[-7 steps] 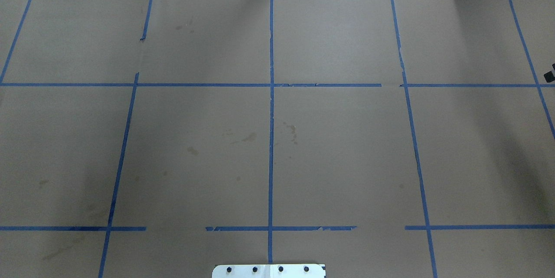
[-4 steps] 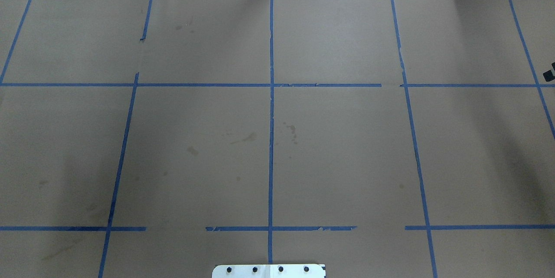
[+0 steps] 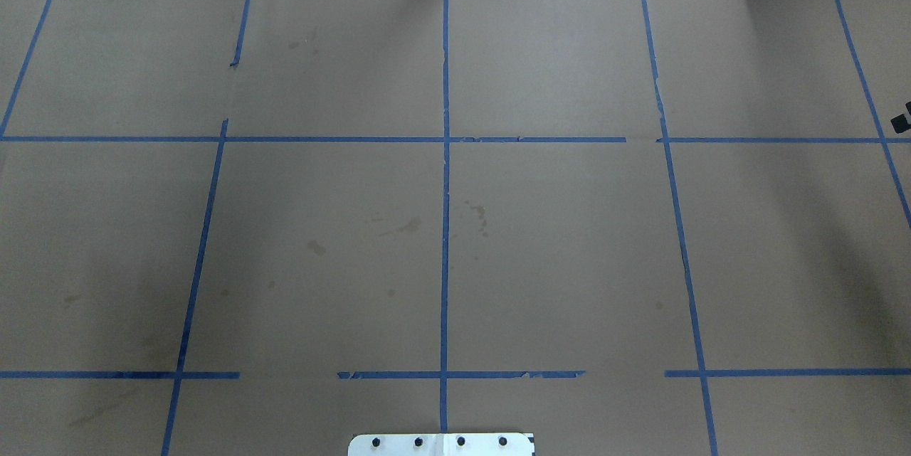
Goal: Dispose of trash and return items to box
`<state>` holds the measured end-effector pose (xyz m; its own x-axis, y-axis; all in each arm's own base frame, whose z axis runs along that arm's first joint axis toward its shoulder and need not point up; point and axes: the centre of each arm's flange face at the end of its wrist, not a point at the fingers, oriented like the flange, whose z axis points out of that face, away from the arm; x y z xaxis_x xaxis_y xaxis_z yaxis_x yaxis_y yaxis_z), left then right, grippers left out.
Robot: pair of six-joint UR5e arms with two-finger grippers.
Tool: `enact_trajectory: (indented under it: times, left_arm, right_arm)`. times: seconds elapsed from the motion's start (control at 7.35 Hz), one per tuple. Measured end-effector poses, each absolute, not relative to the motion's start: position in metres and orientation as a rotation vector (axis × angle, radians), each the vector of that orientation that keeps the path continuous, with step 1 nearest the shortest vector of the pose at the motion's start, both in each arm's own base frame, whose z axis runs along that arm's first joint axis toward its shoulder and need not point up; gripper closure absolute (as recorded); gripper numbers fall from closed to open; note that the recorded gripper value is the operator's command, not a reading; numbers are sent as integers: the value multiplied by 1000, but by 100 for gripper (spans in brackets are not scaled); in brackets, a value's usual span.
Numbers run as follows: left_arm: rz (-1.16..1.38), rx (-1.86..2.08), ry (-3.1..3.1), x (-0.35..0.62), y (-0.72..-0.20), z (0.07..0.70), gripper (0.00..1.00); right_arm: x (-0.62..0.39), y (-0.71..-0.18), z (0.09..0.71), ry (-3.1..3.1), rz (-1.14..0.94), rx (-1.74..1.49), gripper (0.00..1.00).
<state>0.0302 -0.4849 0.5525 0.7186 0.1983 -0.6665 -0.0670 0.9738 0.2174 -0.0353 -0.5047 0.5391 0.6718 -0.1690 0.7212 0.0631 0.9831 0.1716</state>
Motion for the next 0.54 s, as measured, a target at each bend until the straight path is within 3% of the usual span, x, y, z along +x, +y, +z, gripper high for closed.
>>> enact_trajectory:
  times: [0.54]
  left_arm:
    - [87,149,808,5,-482,574,0]
  right_arm:
    - [-31,-497,560,-812,-185,130,0]
